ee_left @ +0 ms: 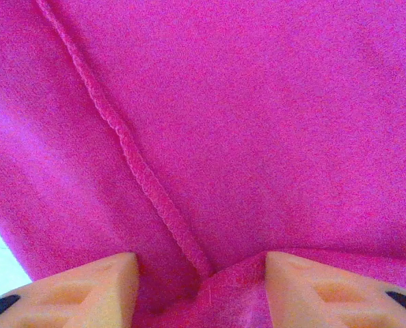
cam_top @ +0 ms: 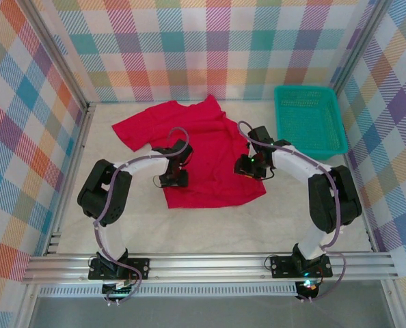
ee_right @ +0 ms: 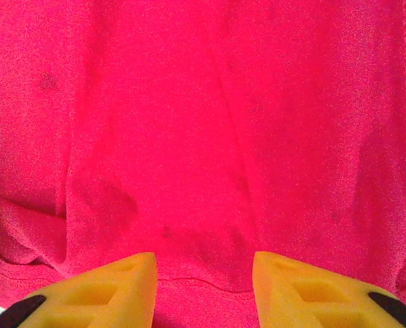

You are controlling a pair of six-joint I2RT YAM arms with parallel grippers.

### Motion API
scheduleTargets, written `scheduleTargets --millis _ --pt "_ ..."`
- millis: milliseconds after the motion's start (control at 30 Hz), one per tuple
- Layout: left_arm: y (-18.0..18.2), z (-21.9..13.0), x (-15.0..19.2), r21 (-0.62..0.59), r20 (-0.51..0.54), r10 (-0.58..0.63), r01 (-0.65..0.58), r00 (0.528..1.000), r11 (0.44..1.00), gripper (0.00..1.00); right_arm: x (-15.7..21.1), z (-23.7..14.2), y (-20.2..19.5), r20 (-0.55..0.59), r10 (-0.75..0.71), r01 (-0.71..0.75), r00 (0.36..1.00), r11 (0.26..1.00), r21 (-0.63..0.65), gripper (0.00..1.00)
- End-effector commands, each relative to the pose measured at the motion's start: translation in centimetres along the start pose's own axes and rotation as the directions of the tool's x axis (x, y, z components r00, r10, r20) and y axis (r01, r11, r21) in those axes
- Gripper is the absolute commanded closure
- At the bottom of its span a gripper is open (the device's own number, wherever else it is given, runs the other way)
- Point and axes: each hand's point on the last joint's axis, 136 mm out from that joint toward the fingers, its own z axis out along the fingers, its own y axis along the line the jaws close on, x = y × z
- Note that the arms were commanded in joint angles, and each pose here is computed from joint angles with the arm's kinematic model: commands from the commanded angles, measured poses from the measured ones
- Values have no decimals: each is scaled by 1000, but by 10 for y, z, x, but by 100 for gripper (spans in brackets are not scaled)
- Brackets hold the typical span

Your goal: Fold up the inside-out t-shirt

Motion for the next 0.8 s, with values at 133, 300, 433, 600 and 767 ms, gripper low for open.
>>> scheduleTargets --millis 133,300,433,600,767 --pt "7 -15 -14 -46 32 -21 22 999 999 64 5 11 5 -29 -1 1 1000 1000 -12 62" --pt "5 -28 -16 -62 43 -4 7 999 998 69 6 10 6 -27 -9 8 1000 1000 -12 64" --pt "5 -42 -17 -95 65 19 -12 998 995 78 8 12 5 -31 -12 12 999 1000 -6 65" --pt "6 -56 -17 -130 88 41 -29 995 991 65 10 13 3 -37 -12 12 999 1000 -4 65" --pt "1 -61 -20 -106 115 54 -41 992 994 38 9 12 5 -35 -15 14 999 1000 -9 65"
